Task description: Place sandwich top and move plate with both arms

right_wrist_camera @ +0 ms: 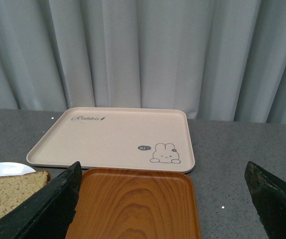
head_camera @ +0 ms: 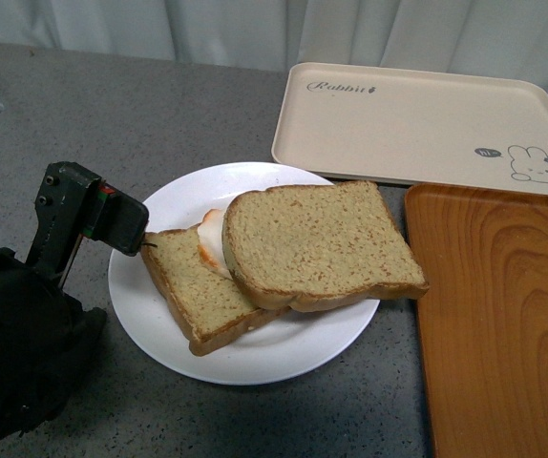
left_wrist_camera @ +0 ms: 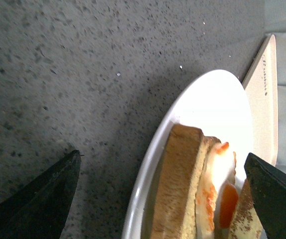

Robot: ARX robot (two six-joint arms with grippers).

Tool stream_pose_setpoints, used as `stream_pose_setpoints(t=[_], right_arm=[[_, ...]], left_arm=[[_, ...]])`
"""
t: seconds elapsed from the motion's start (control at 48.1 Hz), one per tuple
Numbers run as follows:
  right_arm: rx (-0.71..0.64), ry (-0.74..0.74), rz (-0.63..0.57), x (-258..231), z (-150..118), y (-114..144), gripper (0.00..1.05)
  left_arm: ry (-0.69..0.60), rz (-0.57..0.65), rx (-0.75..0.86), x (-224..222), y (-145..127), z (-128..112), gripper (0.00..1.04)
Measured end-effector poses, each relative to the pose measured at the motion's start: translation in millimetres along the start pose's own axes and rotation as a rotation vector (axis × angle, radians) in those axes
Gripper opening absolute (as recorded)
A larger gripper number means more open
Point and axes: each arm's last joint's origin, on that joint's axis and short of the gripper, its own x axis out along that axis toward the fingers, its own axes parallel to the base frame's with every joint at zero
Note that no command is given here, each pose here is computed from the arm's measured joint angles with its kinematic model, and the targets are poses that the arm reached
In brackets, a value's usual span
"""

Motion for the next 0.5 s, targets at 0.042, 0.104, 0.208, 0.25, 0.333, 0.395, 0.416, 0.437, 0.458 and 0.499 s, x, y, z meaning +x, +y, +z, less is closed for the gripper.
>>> stream_pose_setpoints(t=[0.042,0.104,0.208,0.25,0.333,0.395,0.416,0.437,0.458,0.499], right_arm=[[0.0,0.0,0.0,0.0,0.0,0.0,0.96],[0.0,0.0,0.0,0.0,0.0,0.0,0.96],[0.0,0.0,0.0,0.0,0.0,0.0,0.96],[0.0,0.0,0.0,0.0,0.0,0.0,0.96],[0.0,0.0,0.0,0.0,0.0,0.0,0.96],[0.0,0.0,0.0,0.0,0.0,0.0,0.96],[0.0,0.0,0.0,0.0,0.0,0.0,0.96],[0.0,0.0,0.0,0.0,0.0,0.0,0.96],[0.0,0.0,0.0,0.0,0.0,0.0,0.96],[0.0,0.0,0.0,0.0,0.0,0.0,0.96]], left_arm=[[0.006,-0.004,-0.004,-0.3,-1.5,-1.7,0.98],[0.016,-0.01,-0.009,-0.9,-4.3,-5.0,0.98],[0.027,-0.006,-0.024,-2.5,-6.2,-9.0,0.98],[0.031,-0.011,-0.034,-3.9,-7.8,-11.0,0.98],[0.038,-0.027,-0.046,-6.6,-11.3,-14.8,0.98],[0.044,-0.03,-0.048,-7.5,-12.0,-17.3,0.98],[0.046,-0.03,-0.048,-7.6,-12.0,-17.6,0.98],[0.048,-0.029,-0.049,-7.8,-11.9,-18.3,0.98],[0.05,-0.028,-0.051,-7.9,-11.9,-18.8,0.98],[0.053,-0.027,-0.056,-8.3,-11.7,-19.7,0.98]])
